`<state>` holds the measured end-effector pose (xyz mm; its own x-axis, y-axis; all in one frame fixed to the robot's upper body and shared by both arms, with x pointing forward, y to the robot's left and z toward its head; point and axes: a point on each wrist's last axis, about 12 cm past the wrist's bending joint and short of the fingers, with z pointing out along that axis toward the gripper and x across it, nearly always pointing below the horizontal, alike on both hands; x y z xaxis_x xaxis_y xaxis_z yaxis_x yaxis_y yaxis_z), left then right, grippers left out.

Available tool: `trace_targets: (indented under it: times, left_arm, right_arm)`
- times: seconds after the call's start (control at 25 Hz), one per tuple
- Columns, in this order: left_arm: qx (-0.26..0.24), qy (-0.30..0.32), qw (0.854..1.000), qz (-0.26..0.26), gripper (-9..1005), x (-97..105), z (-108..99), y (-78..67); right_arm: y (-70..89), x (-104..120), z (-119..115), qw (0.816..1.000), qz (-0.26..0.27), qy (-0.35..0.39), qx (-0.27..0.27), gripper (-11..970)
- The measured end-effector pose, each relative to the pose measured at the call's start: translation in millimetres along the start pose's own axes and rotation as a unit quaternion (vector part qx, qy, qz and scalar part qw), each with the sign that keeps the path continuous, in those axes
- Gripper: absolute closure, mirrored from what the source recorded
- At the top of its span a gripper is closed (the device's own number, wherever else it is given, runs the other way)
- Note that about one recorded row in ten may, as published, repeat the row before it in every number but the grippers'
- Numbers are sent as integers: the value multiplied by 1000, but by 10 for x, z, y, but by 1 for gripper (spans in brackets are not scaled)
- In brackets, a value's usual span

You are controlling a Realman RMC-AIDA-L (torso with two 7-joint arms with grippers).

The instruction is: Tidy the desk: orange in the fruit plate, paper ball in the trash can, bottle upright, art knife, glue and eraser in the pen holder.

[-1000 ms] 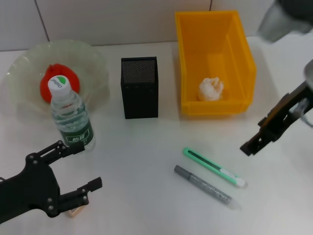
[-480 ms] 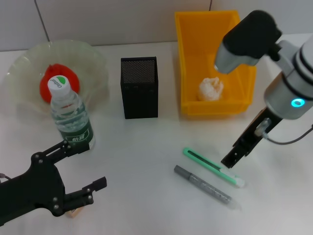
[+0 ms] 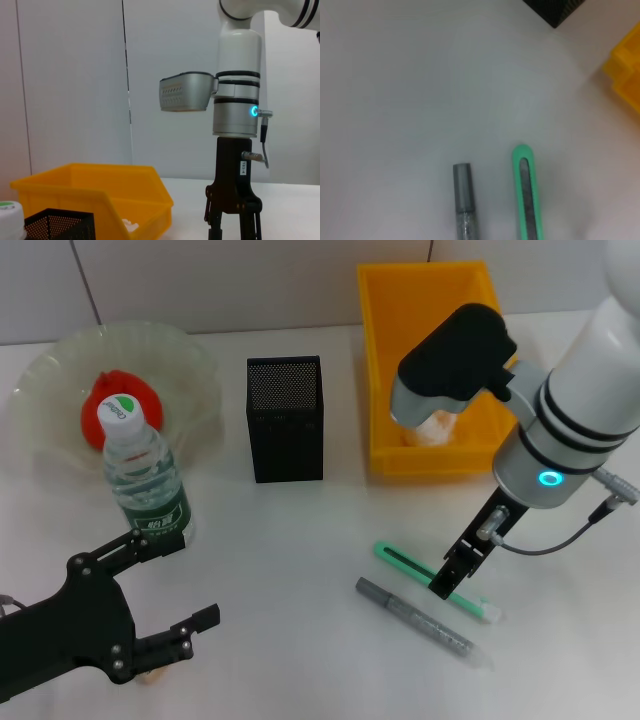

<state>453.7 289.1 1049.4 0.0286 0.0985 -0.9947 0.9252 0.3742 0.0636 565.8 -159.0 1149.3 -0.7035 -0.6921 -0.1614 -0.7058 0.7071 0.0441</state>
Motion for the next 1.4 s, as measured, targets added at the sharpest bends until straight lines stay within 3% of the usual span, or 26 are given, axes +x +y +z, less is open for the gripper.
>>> trace_targets:
  times: [0.2, 0.68, 0.88, 1.4]
  left_arm:
    - [0, 1, 1000, 3, 186, 14, -10, -10]
    - [6, 3, 1000, 3, 186, 20, 2, -25]
    - [11, 4, 1000, 2, 186, 23, 13, -35]
    - [13, 3, 1000, 3, 186, 19, 27, -32]
  right_arm:
    - [19, -16, 77, 1000, 2, 2, 5, 130]
    - [26, -32, 127, 1000, 10, 4, 4, 290]
    - [50, -31, 139, 1000, 8, 7, 3, 486]
    - [102, -7, 203, 1000, -1, 22, -1, 486]
